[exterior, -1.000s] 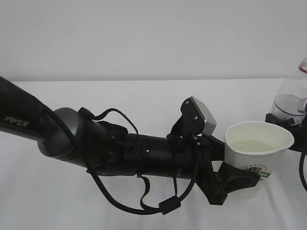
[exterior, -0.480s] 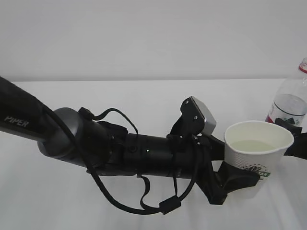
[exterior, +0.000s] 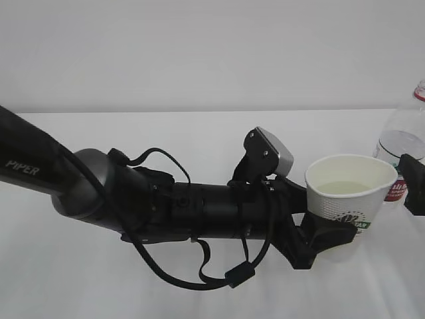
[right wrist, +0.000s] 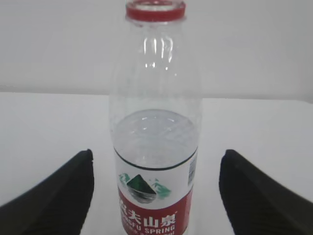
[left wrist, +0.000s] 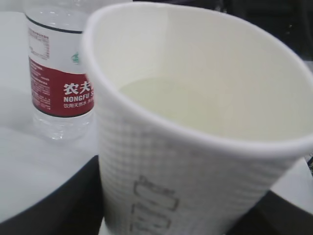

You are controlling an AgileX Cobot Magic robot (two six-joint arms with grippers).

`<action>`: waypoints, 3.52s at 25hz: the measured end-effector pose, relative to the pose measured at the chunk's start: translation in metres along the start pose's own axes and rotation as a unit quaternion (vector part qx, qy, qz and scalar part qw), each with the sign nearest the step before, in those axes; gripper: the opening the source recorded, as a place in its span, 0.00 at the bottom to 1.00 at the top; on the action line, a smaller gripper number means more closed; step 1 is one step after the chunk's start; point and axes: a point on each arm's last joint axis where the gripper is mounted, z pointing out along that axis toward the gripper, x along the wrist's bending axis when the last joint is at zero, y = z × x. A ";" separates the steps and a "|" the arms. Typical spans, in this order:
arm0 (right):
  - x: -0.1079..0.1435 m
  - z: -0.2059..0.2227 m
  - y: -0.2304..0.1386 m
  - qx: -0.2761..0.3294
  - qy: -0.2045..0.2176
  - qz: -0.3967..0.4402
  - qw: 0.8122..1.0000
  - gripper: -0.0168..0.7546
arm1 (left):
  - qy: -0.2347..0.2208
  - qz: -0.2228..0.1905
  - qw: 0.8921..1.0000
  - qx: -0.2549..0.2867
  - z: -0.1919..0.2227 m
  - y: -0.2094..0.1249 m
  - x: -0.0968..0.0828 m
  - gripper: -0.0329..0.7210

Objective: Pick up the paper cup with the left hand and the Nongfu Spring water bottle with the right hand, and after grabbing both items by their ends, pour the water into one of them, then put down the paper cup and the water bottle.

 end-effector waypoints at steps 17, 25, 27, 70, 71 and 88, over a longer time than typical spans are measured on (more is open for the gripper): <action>0.000 -0.002 0.005 -0.012 -0.001 0.001 1.000 0.79 | 0.091 -0.024 0.995 -0.025 -0.042 0.008 0.067 0.68; 0.001 -0.002 0.005 -0.012 0.003 -0.001 1.000 0.79 | 0.107 -0.029 0.993 -0.034 -0.055 0.009 0.081 0.68; 0.001 -0.002 0.005 -0.012 0.005 -0.002 1.000 0.79 | 0.111 -0.032 0.993 -0.032 -0.059 0.008 0.081 0.68; 0.006 -0.002 0.005 -0.013 0.032 -0.005 0.999 0.79 | 0.328 -0.100 0.936 -0.078 -0.189 -0.056 0.113 0.68; 0.006 -0.002 0.005 -0.013 0.032 -0.005 0.999 0.79 | 0.332 -0.101 0.935 -0.079 -0.190 -0.057 0.114 0.68; 0.006 -0.002 0.005 -0.013 0.032 -0.005 0.999 0.79 | 0.455 -0.111 0.879 -0.084 -0.214 -0.069 0.120 0.68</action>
